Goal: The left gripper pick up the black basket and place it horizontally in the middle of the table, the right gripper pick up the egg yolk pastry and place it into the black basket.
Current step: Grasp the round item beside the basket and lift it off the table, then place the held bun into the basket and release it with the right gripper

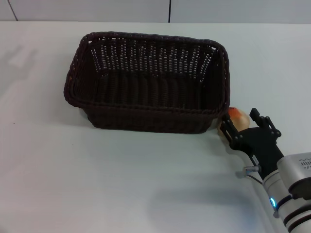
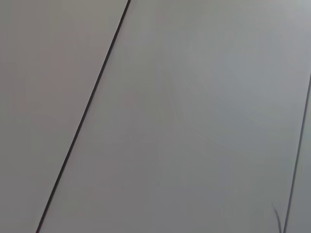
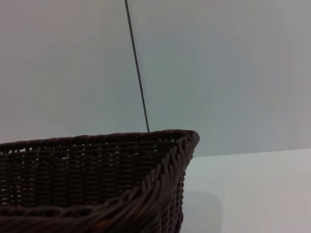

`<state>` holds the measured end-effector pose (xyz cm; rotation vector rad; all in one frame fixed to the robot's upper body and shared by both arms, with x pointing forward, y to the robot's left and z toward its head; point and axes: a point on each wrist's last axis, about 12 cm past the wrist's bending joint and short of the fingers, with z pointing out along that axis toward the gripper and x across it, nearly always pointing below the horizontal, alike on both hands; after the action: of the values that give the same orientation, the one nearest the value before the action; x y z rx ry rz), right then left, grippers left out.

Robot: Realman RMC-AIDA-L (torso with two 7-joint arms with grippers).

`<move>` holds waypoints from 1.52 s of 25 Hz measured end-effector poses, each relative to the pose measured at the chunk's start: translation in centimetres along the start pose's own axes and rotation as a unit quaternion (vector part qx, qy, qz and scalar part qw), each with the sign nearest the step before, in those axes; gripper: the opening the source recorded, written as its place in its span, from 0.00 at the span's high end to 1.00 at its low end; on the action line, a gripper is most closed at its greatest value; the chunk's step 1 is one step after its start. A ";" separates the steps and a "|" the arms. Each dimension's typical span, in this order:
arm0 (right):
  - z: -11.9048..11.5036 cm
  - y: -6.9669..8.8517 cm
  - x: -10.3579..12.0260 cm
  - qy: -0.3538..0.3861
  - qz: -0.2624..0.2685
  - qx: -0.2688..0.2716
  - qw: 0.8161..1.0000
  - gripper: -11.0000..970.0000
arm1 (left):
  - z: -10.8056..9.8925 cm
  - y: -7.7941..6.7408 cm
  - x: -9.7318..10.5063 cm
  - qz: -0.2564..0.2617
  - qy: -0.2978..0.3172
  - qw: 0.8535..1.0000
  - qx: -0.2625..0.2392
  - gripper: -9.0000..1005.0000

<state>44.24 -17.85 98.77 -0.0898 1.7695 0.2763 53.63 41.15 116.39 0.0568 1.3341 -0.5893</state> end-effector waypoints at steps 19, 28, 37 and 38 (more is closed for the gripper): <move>0.0 0.1 -0.1 0.000 0.001 -0.002 1.000 0.75 | -0.6 -0.1 -0.5 0.000 -0.011 1.000 0.008 0.53; -0.2 -0.2 -0.3 -0.015 0.003 0.008 1.000 0.84 | -0.6 -0.1 -0.5 -0.001 -0.011 1.000 0.008 0.53; -2.8 -1.9 -2.5 -0.138 0.013 0.086 0.987 0.92 | -0.9 0.0 -0.4 -0.004 -0.009 1.000 0.005 0.53; -3.1 -2.1 -2.8 -0.155 0.011 0.096 0.983 0.93 | -1.0 -0.1 -0.4 -0.005 -0.008 1.000 0.005 0.53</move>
<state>42.29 -20.85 101.79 0.1078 1.4800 0.1254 52.70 41.58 116.50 0.0534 1.3161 -0.6034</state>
